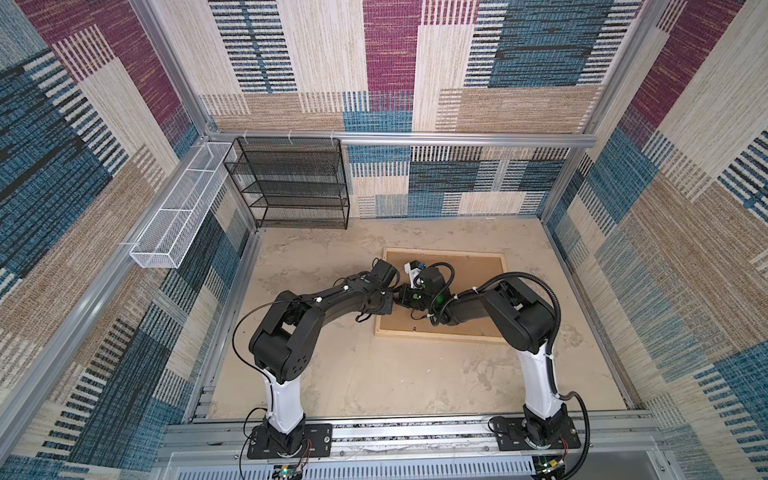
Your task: Put the photo into the frame
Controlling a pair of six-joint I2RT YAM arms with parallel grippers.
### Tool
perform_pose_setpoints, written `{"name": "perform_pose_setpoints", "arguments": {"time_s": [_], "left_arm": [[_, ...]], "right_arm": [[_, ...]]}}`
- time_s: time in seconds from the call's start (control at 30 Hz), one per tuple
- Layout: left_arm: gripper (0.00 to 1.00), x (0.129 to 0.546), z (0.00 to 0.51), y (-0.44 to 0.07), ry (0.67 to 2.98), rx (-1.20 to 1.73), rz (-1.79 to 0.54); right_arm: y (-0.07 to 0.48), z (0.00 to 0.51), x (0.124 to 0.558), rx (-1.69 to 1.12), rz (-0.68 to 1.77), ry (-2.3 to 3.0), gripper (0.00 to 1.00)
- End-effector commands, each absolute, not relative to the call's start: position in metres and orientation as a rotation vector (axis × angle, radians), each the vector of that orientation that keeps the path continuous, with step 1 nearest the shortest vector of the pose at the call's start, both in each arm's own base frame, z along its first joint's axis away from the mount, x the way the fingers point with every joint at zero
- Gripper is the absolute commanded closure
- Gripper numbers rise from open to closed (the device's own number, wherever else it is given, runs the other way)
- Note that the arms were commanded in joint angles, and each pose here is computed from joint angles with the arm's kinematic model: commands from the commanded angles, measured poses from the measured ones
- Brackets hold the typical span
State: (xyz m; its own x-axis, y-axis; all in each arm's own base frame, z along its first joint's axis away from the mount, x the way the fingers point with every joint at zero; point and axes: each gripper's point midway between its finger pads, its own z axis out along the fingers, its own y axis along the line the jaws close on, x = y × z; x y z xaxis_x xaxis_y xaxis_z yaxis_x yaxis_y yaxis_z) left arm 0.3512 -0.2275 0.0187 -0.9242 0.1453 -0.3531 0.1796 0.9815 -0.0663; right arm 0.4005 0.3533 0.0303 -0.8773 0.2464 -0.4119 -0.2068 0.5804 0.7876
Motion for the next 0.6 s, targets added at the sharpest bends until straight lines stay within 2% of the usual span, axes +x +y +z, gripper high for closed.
{"name": "perform_pose_setpoints", "arguments": {"time_s": [0.0,0.3,0.57], "left_arm": [[0.99,0.293,-0.013,-0.238,3.014,0.377,-0.266],[1.0,0.293,-0.016,-0.232,3.028,0.363,-0.223],[1.0,0.294,-0.013,-0.231,3.024,0.367,-0.218]], "right_arm": [[0.339,-0.008,0.389,0.082,1.136,2.47,1.0],[0.337,-0.003,0.367,-0.142,1.051,2.512,1.0],[0.337,-0.014,0.37,-0.163,0.976,2.57,1.0]]}}
